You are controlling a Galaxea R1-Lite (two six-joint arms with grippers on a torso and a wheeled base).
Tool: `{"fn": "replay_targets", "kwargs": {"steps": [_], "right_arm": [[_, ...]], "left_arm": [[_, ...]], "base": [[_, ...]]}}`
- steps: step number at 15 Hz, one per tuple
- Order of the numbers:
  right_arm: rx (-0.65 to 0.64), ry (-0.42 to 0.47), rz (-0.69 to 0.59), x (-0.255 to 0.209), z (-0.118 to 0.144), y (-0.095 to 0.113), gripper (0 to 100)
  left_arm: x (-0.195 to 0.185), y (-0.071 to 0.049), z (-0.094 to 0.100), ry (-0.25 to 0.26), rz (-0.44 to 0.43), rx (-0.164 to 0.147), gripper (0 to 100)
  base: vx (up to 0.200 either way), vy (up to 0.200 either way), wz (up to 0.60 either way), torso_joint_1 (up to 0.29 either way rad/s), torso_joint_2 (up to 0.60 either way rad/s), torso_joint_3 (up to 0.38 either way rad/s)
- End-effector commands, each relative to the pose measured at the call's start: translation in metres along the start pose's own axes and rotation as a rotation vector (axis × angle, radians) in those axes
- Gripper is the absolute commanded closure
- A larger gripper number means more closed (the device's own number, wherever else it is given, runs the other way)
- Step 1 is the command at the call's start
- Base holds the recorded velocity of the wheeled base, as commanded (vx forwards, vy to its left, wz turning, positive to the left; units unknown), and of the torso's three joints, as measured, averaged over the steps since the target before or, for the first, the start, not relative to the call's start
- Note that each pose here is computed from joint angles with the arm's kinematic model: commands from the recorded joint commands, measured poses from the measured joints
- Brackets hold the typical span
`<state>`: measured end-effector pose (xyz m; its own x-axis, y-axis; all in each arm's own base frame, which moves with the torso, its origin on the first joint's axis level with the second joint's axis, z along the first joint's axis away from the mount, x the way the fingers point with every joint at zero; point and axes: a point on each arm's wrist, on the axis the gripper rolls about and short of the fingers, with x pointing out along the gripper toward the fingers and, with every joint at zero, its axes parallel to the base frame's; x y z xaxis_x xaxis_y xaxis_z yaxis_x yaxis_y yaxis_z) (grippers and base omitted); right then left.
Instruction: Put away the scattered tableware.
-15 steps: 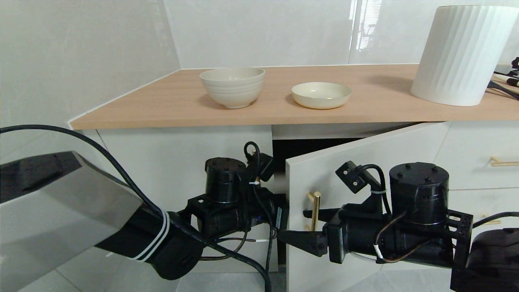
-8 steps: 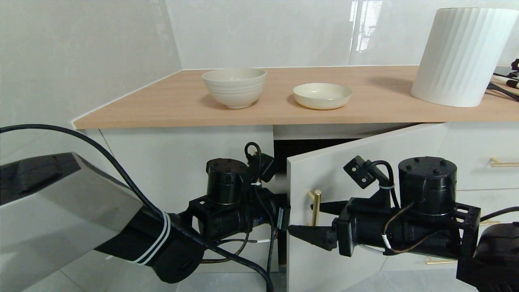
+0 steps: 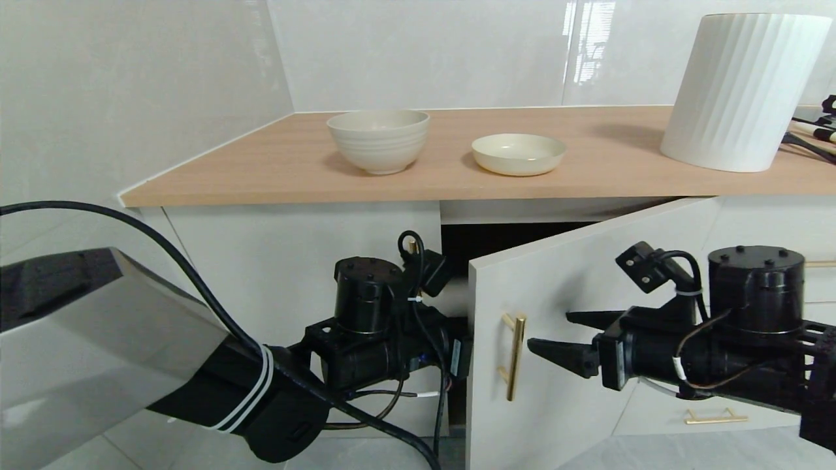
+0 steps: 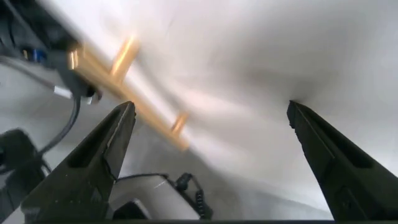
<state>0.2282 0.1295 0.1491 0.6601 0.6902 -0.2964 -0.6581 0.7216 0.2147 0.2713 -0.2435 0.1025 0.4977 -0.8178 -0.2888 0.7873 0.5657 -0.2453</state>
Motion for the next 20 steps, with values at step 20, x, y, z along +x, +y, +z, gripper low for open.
{"fn": "replay_targets", "kwargs": {"steps": [20], "right_arm": [[-0.012,-0.042,-0.132,-0.082,0.002,0.022,0]], "left_arm": [[-0.004,-0.006,-0.003,0.007,-0.002,-0.012,100]], "base": [[-0.050,0.000,0.00,0.002,0.00,0.001]]}}
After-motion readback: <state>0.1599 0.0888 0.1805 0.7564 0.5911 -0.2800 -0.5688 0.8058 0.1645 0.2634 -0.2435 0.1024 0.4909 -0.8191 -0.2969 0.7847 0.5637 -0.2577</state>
